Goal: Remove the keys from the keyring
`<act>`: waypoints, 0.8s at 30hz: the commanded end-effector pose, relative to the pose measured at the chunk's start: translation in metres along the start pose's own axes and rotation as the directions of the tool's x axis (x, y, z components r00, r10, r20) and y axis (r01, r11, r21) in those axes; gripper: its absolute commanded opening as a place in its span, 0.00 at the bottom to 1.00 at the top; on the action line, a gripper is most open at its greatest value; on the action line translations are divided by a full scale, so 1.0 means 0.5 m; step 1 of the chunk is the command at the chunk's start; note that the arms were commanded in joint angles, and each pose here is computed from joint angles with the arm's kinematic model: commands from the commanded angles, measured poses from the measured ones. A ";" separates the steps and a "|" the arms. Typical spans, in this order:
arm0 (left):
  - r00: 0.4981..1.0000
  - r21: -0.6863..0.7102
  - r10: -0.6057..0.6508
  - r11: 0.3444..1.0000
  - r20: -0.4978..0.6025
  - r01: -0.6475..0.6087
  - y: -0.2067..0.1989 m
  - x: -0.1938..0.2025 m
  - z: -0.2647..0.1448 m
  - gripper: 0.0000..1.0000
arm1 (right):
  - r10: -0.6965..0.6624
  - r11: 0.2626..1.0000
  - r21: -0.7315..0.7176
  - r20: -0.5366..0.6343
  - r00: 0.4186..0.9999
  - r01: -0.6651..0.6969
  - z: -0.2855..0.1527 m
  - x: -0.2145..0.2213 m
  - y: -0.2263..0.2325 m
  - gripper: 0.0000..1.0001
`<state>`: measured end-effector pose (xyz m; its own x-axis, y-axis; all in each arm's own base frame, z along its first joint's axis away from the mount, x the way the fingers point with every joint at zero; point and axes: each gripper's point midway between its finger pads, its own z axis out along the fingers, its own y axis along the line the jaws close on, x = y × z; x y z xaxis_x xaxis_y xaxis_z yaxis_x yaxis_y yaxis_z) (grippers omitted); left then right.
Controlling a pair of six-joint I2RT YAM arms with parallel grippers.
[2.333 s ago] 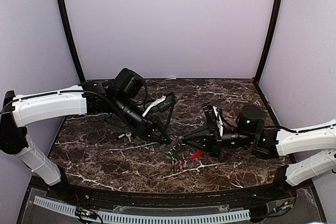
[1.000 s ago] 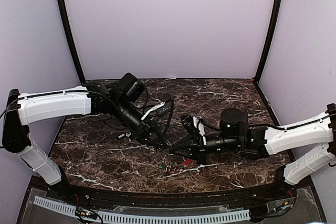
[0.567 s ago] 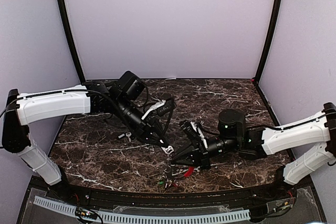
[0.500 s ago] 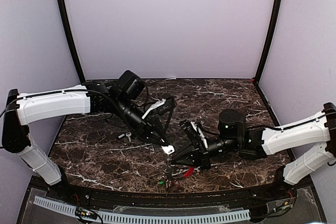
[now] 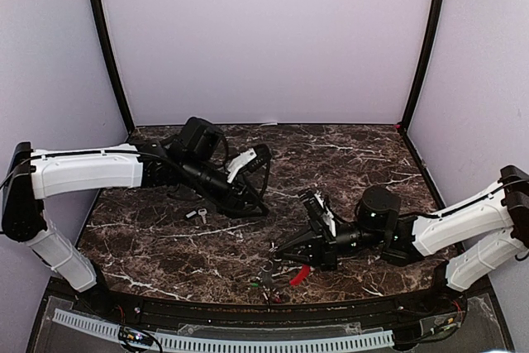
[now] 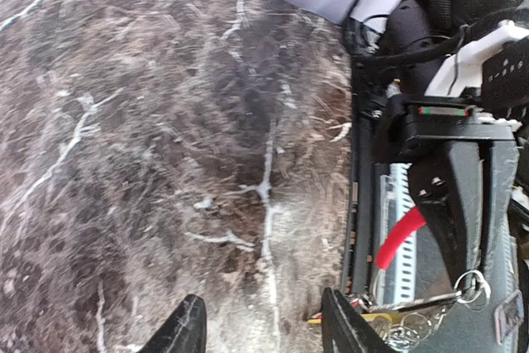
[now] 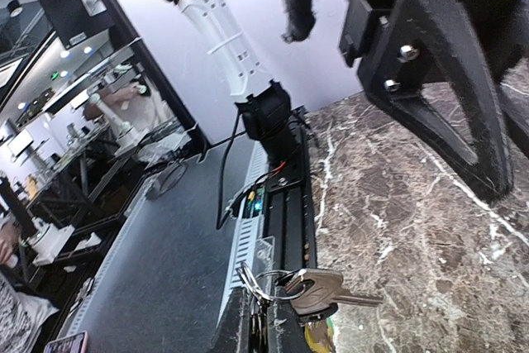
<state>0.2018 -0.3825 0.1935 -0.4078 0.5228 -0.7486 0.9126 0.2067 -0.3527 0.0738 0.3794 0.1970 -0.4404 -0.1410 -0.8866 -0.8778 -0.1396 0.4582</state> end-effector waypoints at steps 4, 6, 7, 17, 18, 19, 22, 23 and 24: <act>0.967 -0.043 -0.038 0.998 0.252 0.051 -0.030 -0.079 -0.082 0.49 | -0.018 0.989 0.145 0.160 0.987 -0.005 -0.023 -0.064 -0.041 0.00; 0.966 0.032 -0.102 0.995 0.238 0.097 -0.050 -0.074 -0.078 0.37 | -0.012 0.984 0.176 0.169 0.986 -0.018 -0.026 -0.064 -0.053 0.00; 0.967 0.075 -0.125 0.991 0.223 0.111 -0.061 -0.069 -0.073 0.34 | -0.011 0.982 0.187 0.172 0.985 -0.022 -0.026 -0.065 -0.057 0.00; 0.991 0.237 -0.109 0.967 0.072 0.090 -0.142 -0.014 -0.020 0.38 | -0.017 0.978 0.210 0.182 0.983 -0.022 -0.027 -0.072 -0.064 0.00; 0.993 0.241 -0.100 0.967 0.062 0.083 -0.149 -0.011 -0.018 0.40 | -0.015 0.977 0.212 0.180 0.984 -0.024 -0.028 -0.070 -0.065 0.00; 0.994 0.250 -0.095 0.965 0.054 0.079 -0.155 -0.006 -0.014 0.42 | -0.017 0.977 0.214 0.180 0.983 -0.023 -0.028 -0.071 -0.066 0.00; 0.996 0.247 -0.084 0.966 0.037 0.072 -0.159 0.002 -0.008 0.44 | -0.021 0.977 0.213 0.177 0.984 -0.017 -0.028 -0.070 -0.064 0.00; 0.996 0.239 -0.083 0.968 0.030 0.074 -0.156 0.006 -0.006 0.44 | -0.022 0.977 0.214 0.176 0.984 -0.017 -0.028 -0.070 -0.065 0.00; 0.996 0.232 -0.085 0.970 0.023 0.077 -0.153 0.010 -0.004 0.44 | -0.022 0.977 0.213 0.176 0.984 -0.017 -0.027 -0.071 -0.065 0.00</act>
<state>0.1308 -0.3945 0.2128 -0.5132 0.4697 -0.7183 0.8307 0.0616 -0.5533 0.1175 0.3769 0.1936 -0.4811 -0.0277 -0.8762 -0.8740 0.0930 0.4769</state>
